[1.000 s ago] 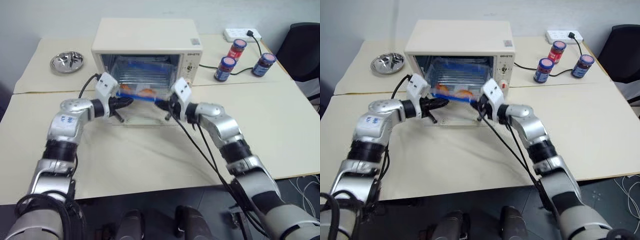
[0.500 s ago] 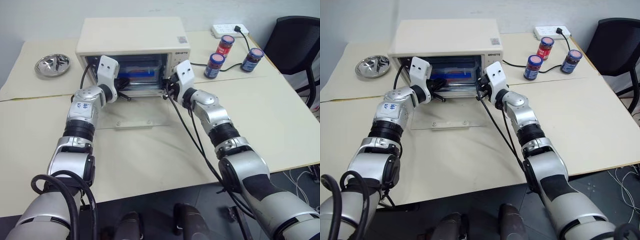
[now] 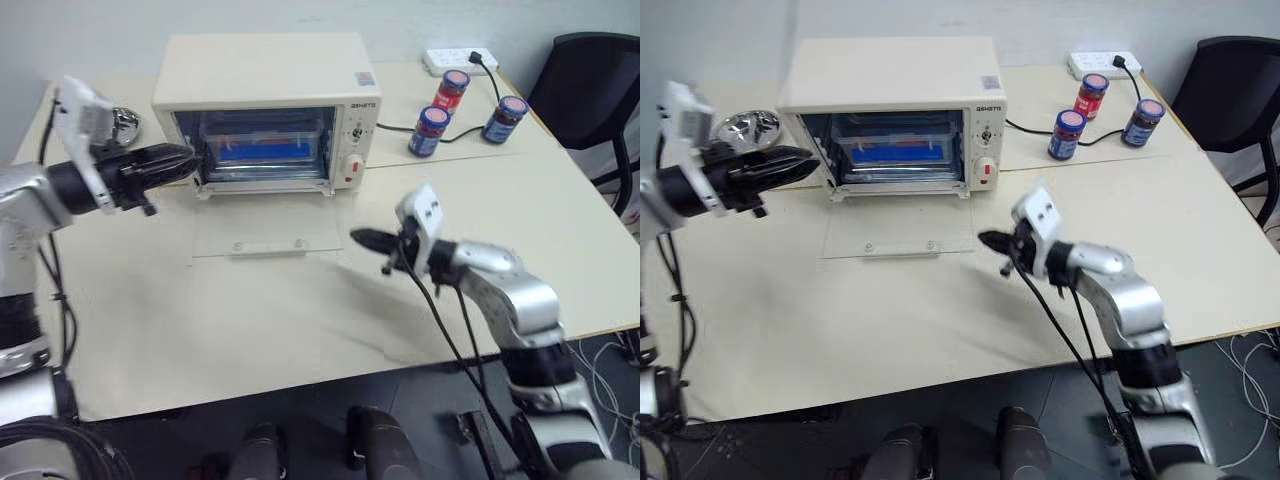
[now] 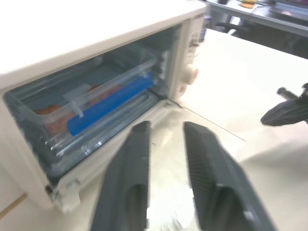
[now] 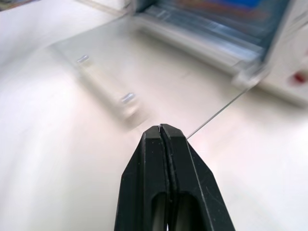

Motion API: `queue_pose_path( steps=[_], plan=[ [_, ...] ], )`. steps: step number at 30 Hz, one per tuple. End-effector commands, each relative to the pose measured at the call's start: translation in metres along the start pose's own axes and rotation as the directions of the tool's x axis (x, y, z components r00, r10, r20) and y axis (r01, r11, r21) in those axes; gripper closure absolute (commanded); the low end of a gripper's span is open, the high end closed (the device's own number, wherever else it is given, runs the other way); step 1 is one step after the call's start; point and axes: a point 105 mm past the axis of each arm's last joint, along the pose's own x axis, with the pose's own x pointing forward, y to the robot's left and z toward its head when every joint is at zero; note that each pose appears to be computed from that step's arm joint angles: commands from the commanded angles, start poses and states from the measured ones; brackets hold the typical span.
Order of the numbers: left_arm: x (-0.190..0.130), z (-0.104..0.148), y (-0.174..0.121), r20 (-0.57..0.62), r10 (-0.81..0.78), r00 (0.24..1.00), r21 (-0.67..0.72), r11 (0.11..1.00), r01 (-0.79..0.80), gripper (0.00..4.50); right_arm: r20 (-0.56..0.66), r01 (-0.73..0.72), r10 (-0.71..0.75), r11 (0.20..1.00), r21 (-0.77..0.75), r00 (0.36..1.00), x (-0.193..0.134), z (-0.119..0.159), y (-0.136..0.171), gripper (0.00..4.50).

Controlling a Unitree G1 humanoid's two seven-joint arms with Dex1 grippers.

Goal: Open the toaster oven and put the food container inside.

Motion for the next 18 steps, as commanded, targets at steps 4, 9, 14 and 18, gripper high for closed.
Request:
queue_pose_path(
  steps=[4,9,14,18],
  plan=[
    [-0.034,0.018,-0.031,-0.076,-0.081,0.994,0.134,0.987,0.090,1.18,-0.011,0.030,-0.029,0.998,0.056,1.000,-0.005,-0.012,0.013,4.50],
    [-0.042,0.021,-0.039,-0.113,-0.088,0.990,0.154,0.982,0.105,0.01,-0.021,0.133,-0.132,0.987,0.085,0.991,0.017,-0.031,0.000,4.50],
    [-0.044,0.019,-0.040,-0.143,-0.079,0.987,0.176,0.979,0.104,0.01,-0.019,0.199,-0.198,0.975,0.099,0.980,0.038,-0.042,-0.017,4.50],
    [-0.043,0.018,-0.041,-0.162,-0.075,0.984,0.196,0.975,0.107,0.01,0.020,0.205,-0.207,0.974,0.097,0.978,0.046,-0.033,-0.024,4.50]
  ],
)
